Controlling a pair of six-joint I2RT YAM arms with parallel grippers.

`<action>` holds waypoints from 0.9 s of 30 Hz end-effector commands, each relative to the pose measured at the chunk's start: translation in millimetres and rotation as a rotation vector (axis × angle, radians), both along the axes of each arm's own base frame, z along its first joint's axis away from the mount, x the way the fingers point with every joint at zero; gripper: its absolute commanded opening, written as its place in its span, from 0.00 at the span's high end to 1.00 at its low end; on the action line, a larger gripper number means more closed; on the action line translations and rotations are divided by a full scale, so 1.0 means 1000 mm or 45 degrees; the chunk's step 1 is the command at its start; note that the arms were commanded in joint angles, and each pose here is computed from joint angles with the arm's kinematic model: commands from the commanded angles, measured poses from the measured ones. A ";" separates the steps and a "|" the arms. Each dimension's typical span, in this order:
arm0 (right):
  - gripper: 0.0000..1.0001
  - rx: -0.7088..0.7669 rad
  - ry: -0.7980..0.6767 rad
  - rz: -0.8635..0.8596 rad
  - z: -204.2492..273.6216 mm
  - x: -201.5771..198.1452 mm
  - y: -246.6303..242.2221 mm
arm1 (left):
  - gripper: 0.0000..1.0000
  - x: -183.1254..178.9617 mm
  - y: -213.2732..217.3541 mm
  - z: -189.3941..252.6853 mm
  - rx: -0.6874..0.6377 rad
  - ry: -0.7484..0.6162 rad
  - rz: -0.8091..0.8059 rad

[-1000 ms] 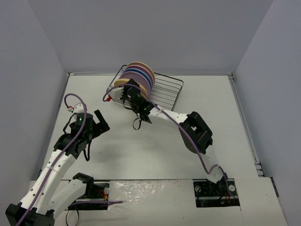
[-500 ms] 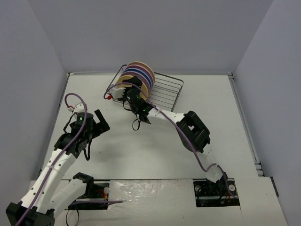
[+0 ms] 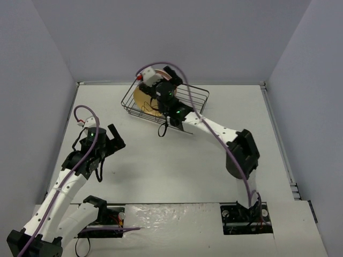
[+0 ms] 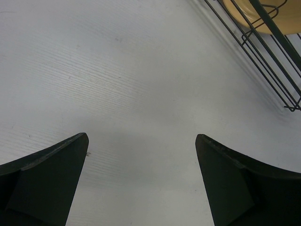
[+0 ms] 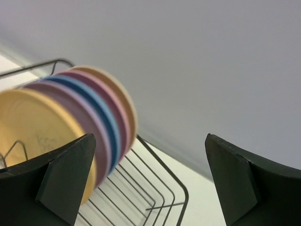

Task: Load the plates into the dish rack

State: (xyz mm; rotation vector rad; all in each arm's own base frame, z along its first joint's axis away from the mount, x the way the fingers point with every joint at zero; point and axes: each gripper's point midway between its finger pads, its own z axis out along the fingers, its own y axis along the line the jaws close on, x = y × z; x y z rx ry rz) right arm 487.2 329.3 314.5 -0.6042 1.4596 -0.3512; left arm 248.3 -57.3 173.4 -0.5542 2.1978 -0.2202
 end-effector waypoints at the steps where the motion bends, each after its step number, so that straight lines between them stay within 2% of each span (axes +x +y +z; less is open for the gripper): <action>1: 0.00 0.789 -0.039 -0.400 0.080 -0.031 -0.157 | 0.03 0.008 0.002 0.017 -0.001 -0.057 0.016; 3: 0.00 0.974 0.012 -0.531 0.065 -0.051 -0.206 | 0.03 0.009 0.002 0.016 -0.003 -0.048 0.022; 5: 0.00 1.015 0.072 -0.695 0.027 -0.071 -0.264 | 0.03 0.010 0.001 0.016 -0.010 -0.047 0.020; 9: 0.00 1.114 0.123 -0.935 -0.030 -0.105 -0.335 | 0.03 0.010 0.004 0.014 0.004 -0.007 0.051; 11: 0.00 1.126 0.213 -1.041 -0.063 -0.126 -0.368 | 0.03 0.009 0.008 0.014 0.022 0.019 0.074; 13: 0.00 1.124 0.297 -1.131 -0.093 -0.144 -0.383 | 0.03 0.009 0.009 0.014 0.034 0.036 0.083; 18: 0.00 1.106 0.385 -1.253 -0.132 -0.175 -0.400 | 0.03 0.004 0.017 0.016 0.057 0.037 0.126; 27: 0.00 1.186 0.307 -1.205 -0.102 -0.182 -0.399 | 0.03 0.000 0.027 0.026 0.089 0.014 0.174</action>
